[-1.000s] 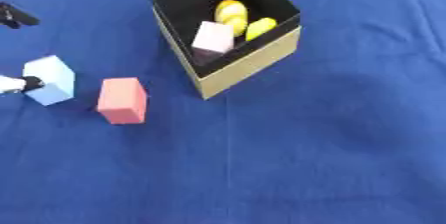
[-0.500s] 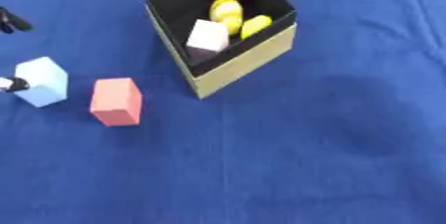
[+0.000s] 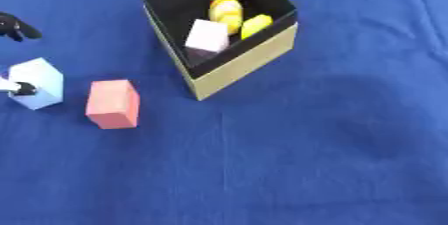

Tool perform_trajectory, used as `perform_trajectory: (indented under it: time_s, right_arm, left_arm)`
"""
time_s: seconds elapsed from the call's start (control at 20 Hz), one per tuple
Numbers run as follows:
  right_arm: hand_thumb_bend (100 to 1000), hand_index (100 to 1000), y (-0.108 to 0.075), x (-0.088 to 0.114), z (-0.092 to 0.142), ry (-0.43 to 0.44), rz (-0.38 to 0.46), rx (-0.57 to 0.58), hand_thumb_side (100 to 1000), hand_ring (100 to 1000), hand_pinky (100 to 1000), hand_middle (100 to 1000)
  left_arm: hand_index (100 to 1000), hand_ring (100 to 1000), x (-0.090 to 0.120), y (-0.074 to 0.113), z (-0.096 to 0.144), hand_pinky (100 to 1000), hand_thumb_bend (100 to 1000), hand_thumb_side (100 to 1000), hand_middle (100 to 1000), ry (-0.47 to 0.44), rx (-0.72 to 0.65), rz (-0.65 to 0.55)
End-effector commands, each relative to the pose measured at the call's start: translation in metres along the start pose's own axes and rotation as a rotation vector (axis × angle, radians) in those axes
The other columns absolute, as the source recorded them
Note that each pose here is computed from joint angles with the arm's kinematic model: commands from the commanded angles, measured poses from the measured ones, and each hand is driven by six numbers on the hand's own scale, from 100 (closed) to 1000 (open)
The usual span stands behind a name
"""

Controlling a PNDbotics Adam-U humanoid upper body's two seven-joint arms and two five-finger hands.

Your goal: Pick up objects on the table and place them in the box.

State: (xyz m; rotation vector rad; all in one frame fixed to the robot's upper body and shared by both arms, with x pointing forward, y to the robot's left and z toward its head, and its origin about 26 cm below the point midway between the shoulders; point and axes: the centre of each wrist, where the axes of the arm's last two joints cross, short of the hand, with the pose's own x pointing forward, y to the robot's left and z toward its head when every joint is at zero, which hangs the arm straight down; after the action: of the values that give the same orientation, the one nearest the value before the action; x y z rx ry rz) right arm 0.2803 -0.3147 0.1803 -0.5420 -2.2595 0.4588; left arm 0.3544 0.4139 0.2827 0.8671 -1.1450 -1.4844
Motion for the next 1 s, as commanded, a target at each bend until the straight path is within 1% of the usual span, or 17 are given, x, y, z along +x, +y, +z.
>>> perform_trajectory:
  time_s: [0.05,0.2,0.4,0.6,0.7,0.75,0.8,0.85,1.0]
  right_arm:
    - [100,742,-0.005,0.005,-0.004,-0.024,0.009,-0.02,426,751,733,654]
    - [100,741,-0.004,0.005,-0.004,-0.025,0.005,-0.025,425,749,732,652]
    - [100,739,-0.003,0.005,-0.005,-0.027,-0.001,-0.038,425,746,731,649]
    - [100,738,-0.002,0.005,-0.005,-0.025,-0.008,-0.053,426,745,729,646]
    - [100,738,-0.001,0.005,-0.005,-0.025,-0.011,-0.059,425,744,729,646]
    - [100,738,-0.001,0.005,-0.005,-0.024,-0.011,-0.062,425,744,729,645]
    - [100,737,-0.001,0.005,-0.005,-0.023,-0.012,-0.067,425,743,729,645]
    - [100,737,-0.001,0.005,-0.005,-0.021,-0.012,-0.071,425,743,728,644]
    - [100,737,-0.001,0.005,-0.004,-0.014,-0.014,-0.08,426,742,728,643]
  left_arm:
    - [911,855,-0.009,0.009,0.004,926,627,332,835,0.058,0.02,-0.024]
    - [910,857,-0.014,0.007,0.001,926,635,329,838,0.089,0.025,-0.031]
    - [915,858,-0.02,0.0,-0.004,927,639,333,839,0.113,-0.006,-0.028]
    - [909,849,-0.025,-0.005,-0.007,900,623,329,819,0.122,-0.024,-0.008]
    - [883,825,-0.027,-0.008,-0.008,882,563,326,781,0.123,-0.027,-0.001]
    - [858,803,-0.027,-0.009,-0.009,871,493,336,752,0.118,-0.026,0.002]
    - [840,791,-0.027,-0.01,-0.01,864,452,336,735,0.11,-0.024,0.006]
    - [814,771,-0.027,-0.011,-0.011,849,371,345,705,0.1,-0.019,0.01]
    - [787,750,-0.023,-0.008,-0.011,834,266,355,671,0.064,0.013,0.02]
